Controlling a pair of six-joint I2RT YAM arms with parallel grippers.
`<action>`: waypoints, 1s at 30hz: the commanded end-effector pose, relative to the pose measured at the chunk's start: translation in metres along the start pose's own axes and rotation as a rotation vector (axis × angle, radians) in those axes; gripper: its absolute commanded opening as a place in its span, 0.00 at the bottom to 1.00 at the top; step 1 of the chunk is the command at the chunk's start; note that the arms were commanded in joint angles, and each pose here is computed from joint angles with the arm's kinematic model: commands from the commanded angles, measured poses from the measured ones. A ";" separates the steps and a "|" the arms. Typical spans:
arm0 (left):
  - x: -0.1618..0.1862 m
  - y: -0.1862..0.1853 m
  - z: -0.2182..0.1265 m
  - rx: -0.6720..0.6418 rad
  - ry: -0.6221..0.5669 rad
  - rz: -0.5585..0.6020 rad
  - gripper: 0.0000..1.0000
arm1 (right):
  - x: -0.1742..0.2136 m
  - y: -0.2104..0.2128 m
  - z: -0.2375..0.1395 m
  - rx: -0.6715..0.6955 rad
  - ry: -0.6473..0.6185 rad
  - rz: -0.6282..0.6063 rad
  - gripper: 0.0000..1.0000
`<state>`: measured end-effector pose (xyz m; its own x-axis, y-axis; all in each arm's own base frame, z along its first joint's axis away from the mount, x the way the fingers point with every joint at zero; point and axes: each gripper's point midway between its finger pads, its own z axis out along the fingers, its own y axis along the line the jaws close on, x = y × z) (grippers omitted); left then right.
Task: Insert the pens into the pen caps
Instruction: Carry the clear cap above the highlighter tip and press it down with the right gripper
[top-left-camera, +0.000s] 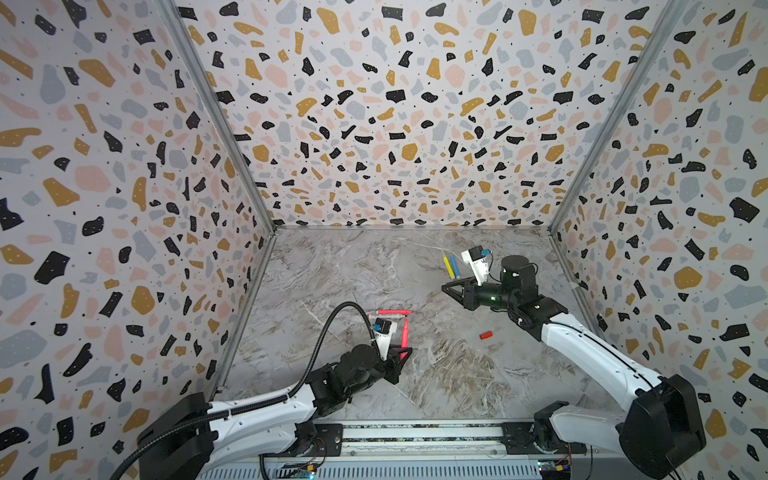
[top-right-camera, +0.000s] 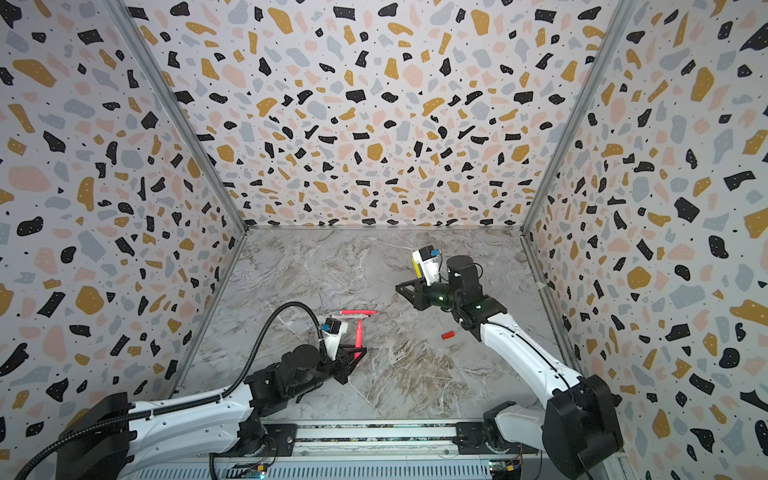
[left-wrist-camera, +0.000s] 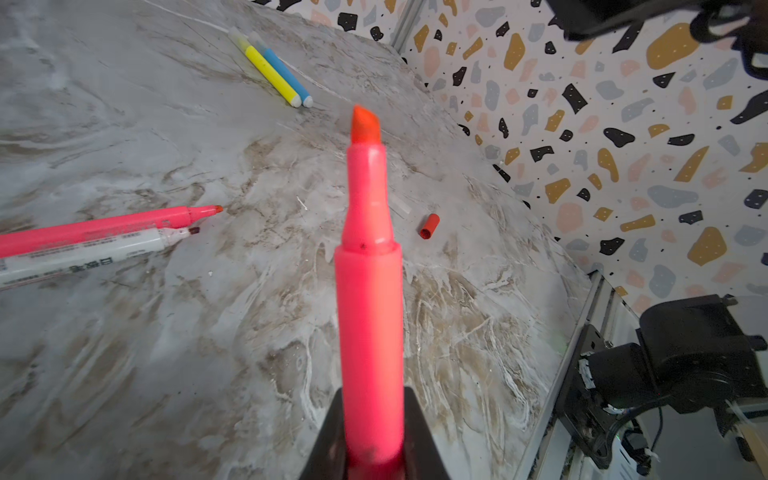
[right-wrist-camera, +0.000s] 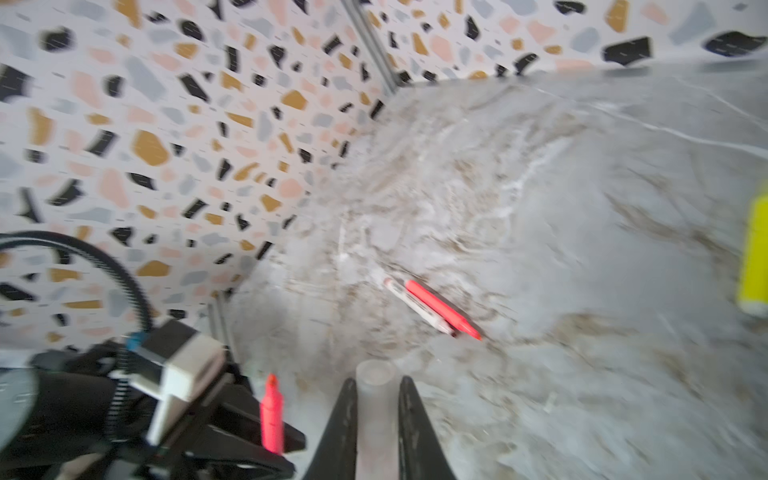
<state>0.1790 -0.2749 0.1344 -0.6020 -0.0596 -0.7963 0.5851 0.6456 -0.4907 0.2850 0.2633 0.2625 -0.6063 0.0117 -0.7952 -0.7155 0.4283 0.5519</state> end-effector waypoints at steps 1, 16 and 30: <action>-0.040 -0.035 -0.001 0.085 -0.131 -0.007 0.00 | -0.007 0.047 -0.010 -0.256 -0.049 0.028 0.11; -0.065 -0.093 0.007 0.209 -0.190 -0.021 0.00 | -0.004 0.087 -0.038 -0.407 -0.252 -0.019 0.11; -0.064 -0.110 0.010 0.243 -0.197 -0.034 0.00 | -0.013 0.086 -0.045 -0.420 -0.365 0.008 0.12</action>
<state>0.1568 -0.3419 0.2009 -0.5492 -0.1518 -0.8218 0.6777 0.4945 -0.5442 0.2185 0.2627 0.3156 -0.5420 0.3130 -0.7799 -0.8103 0.0516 0.5838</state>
